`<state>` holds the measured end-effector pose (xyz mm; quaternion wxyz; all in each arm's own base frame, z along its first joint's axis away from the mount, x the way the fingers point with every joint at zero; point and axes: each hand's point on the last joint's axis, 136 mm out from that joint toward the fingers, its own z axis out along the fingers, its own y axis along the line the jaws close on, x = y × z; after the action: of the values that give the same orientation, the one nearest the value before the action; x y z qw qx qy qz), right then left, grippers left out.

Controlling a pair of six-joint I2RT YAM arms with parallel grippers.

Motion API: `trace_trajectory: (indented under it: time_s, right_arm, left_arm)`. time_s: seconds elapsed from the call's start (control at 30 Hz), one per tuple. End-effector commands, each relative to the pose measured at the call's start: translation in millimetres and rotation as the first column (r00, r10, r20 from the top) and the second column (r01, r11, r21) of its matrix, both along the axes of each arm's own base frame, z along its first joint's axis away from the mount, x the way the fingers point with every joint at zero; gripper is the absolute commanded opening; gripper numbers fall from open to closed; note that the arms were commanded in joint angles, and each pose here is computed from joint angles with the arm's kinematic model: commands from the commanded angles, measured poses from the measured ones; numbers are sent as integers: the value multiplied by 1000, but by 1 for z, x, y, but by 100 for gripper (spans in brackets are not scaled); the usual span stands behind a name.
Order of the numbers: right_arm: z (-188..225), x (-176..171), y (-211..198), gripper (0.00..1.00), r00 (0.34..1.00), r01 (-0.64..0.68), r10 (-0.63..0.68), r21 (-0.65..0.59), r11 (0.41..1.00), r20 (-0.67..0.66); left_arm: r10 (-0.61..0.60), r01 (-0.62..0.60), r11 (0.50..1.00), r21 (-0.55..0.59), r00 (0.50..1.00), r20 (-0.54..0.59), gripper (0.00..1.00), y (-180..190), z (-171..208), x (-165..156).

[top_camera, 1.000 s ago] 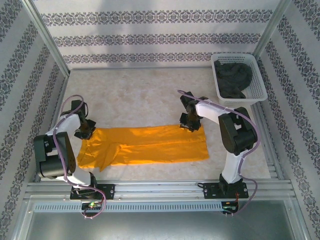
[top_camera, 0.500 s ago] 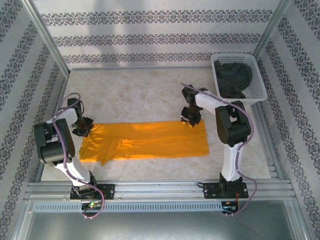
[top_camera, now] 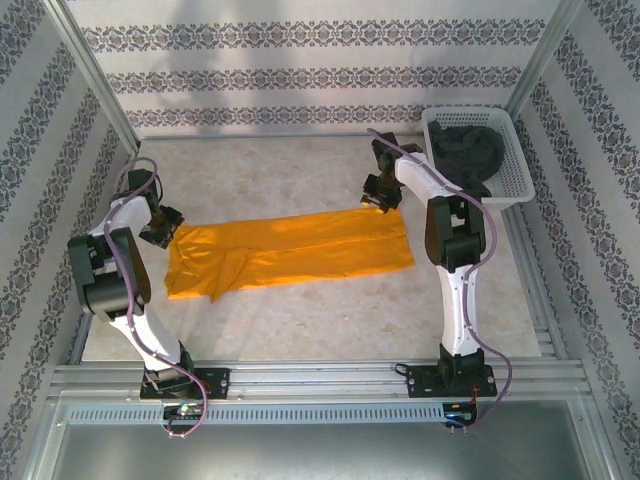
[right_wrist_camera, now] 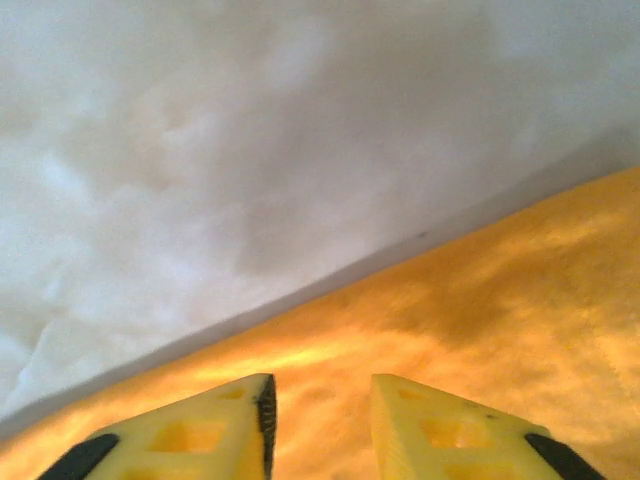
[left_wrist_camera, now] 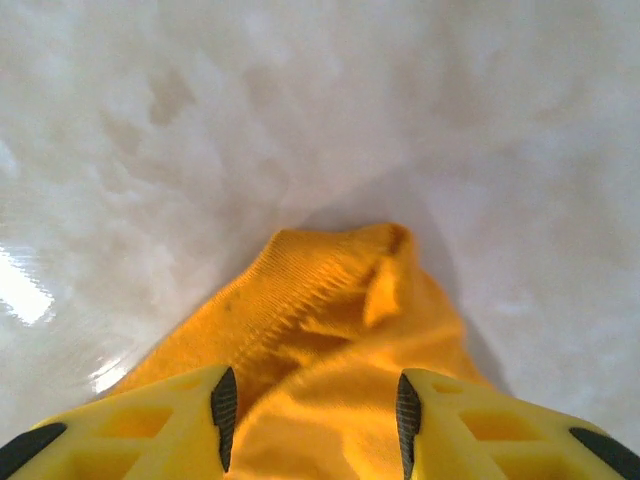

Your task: Fold and stack the t-shirts

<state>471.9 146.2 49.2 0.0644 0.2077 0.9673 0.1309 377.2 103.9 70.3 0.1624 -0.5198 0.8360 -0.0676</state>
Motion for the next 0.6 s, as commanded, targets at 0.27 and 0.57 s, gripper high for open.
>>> trace_trajectory:
  time_s: [0.27, 0.57]
  right_arm:
    - [106, -65, 139, 50, 880, -442, 283, 440, 782, 381]
    - [100, -94, 143, 51, 889, -435, 294, 447, 781, 352]
  left_arm:
    - [-454, 506, 858, -95, 831, 322, 51, -128, 20, 9]
    - [-565, 606, 787, -116, 784, 257, 52, -154, -16, -4]
